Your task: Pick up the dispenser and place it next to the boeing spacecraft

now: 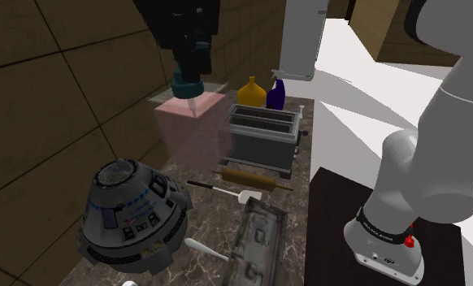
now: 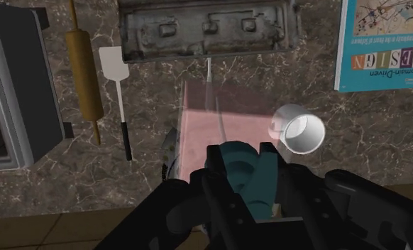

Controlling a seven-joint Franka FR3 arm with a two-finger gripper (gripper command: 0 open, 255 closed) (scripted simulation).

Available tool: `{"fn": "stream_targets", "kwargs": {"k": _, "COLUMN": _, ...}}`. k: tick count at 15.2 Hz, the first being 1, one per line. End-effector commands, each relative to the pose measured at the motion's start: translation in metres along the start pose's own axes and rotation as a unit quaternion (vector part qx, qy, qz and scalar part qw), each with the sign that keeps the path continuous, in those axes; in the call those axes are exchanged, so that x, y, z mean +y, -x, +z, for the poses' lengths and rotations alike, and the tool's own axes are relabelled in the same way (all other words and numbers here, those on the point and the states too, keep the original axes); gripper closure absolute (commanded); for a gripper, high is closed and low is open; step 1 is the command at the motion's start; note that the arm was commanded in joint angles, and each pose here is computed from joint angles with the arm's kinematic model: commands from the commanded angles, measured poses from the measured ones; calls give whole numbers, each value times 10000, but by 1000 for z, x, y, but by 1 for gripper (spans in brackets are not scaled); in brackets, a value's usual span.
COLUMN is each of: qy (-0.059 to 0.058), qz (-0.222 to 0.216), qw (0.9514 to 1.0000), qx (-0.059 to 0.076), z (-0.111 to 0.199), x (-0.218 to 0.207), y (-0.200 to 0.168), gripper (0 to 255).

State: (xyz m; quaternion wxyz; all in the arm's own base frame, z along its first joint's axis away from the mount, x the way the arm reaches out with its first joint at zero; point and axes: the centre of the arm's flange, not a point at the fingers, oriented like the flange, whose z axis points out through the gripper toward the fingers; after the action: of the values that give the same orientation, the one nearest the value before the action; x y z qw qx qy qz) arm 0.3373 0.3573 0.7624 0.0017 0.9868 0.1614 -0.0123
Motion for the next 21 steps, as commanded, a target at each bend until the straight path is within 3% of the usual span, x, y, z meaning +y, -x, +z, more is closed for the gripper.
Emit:
{"fn": "stream_targets", "kwargs": {"k": 1, "qy": -8, "qz": 14, "qw": 10000, "qx": 0, "z": 0, "x": -27, "y": -5, "gripper": 255}}
{"fn": "stream_targets", "kwargs": {"k": 7, "qy": -8, "qz": 14, "qw": 10000, "qx": 0, "z": -1, "x": -99, "y": -22, "gripper": 255}}
{"fn": "stream_targets", "kwargs": {"k": 21, "qy": -8, "qz": 14, "qw": 10000, "qx": 0, "z": 73, "x": -99, "y": -24, "gripper": 255}}
